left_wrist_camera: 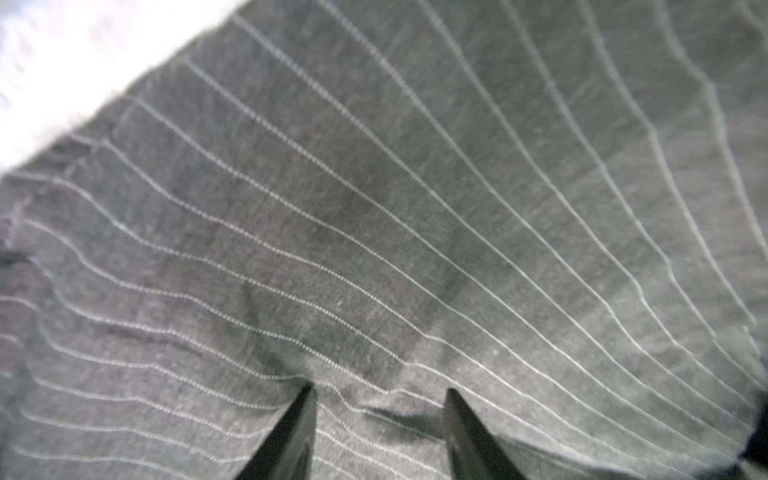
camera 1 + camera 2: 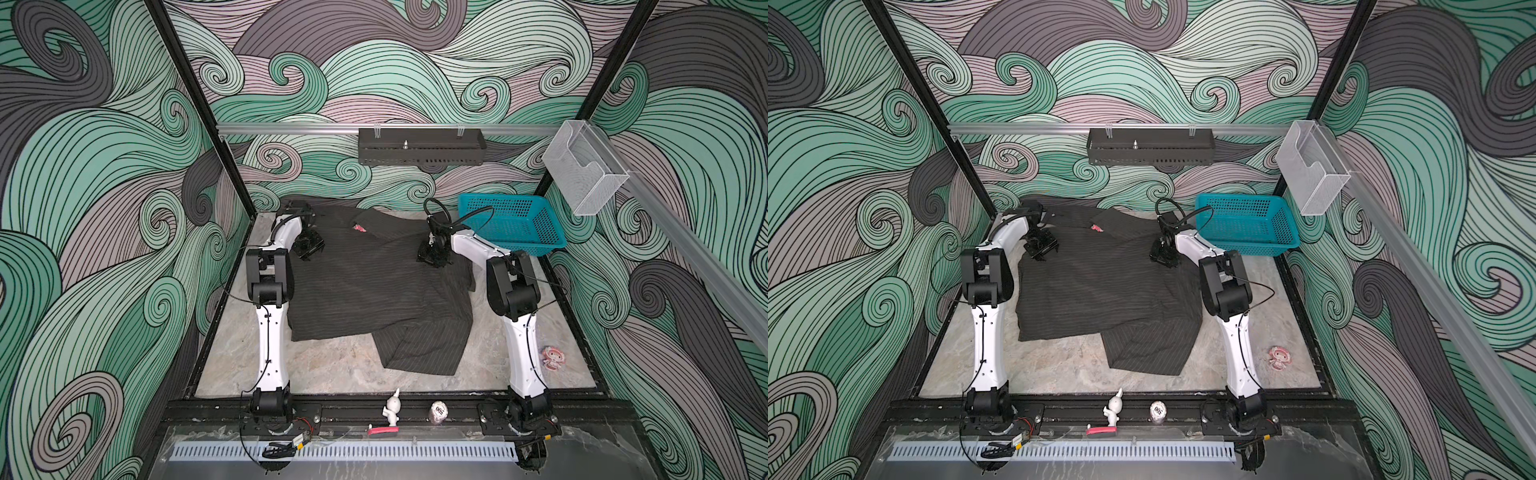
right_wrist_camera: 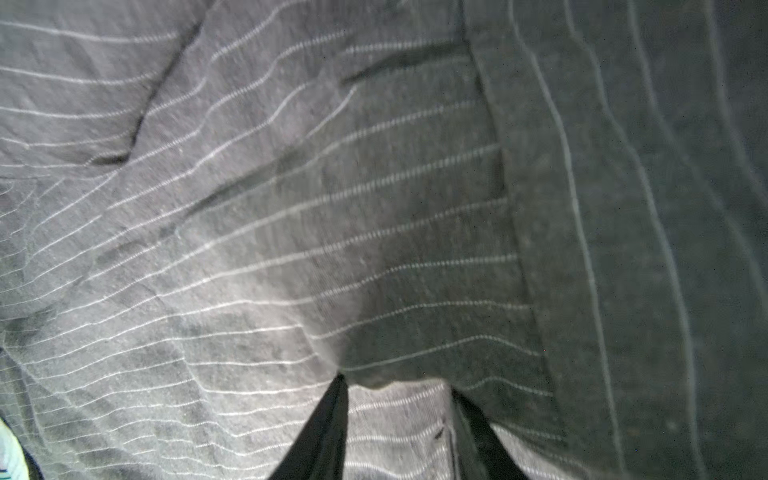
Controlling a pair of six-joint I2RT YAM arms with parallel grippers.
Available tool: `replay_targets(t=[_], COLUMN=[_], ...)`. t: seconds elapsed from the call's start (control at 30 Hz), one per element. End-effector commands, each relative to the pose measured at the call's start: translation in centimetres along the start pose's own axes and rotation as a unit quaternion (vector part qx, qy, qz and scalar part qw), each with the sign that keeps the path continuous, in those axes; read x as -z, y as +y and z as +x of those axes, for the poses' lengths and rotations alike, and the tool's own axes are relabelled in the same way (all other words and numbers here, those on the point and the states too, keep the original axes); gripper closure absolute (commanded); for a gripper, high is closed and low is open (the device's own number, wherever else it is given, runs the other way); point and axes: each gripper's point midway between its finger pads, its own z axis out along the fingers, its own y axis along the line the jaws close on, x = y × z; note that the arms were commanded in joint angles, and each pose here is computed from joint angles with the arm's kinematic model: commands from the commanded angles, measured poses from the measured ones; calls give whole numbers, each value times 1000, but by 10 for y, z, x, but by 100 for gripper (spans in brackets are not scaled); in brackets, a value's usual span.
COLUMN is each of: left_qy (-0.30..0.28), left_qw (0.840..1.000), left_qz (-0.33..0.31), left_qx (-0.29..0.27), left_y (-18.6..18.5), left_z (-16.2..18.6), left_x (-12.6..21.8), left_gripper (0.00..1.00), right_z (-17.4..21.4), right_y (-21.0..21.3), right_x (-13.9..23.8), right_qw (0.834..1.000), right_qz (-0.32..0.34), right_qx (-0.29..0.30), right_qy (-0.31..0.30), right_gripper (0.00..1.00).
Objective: Fold and stack the long sleeve shirts
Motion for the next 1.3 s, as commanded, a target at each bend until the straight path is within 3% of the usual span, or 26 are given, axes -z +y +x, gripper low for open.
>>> replay_targets(t=[0.0, 0.2, 0.3, 0.47, 0.73, 1.0, 1.27], left_qy=[9, -79, -94, -96, 16, 69, 91], left_qw=[1000, 989, 986, 988, 995, 992, 993], left_qz=[23, 114, 129, 120, 89, 73, 49], left_qx=[-17, -44, -46, -19, 33, 72, 59], left_y=[0, 9, 34, 85, 120, 135, 152], left_z=[16, 57, 93, 143, 191, 207, 224], left_x=[47, 159, 179, 157, 104, 59, 59], left_gripper=[41, 33, 33, 35, 36, 36, 35], right_z=[1, 41, 88, 182, 290, 329, 330], right_y=[8, 31, 38, 48, 67, 83, 68], right_x=[33, 122, 142, 142, 115, 70, 38], right_qw=[999, 983, 975, 960, 929, 917, 913], right_qz=[15, 57, 66, 65, 67, 80, 124], right_qx=[41, 155, 202, 274, 357, 377, 371], right_qy=[-15, -74, -64, -11, 63, 104, 113], right_gripper=[51, 31, 30, 33, 41, 35, 30])
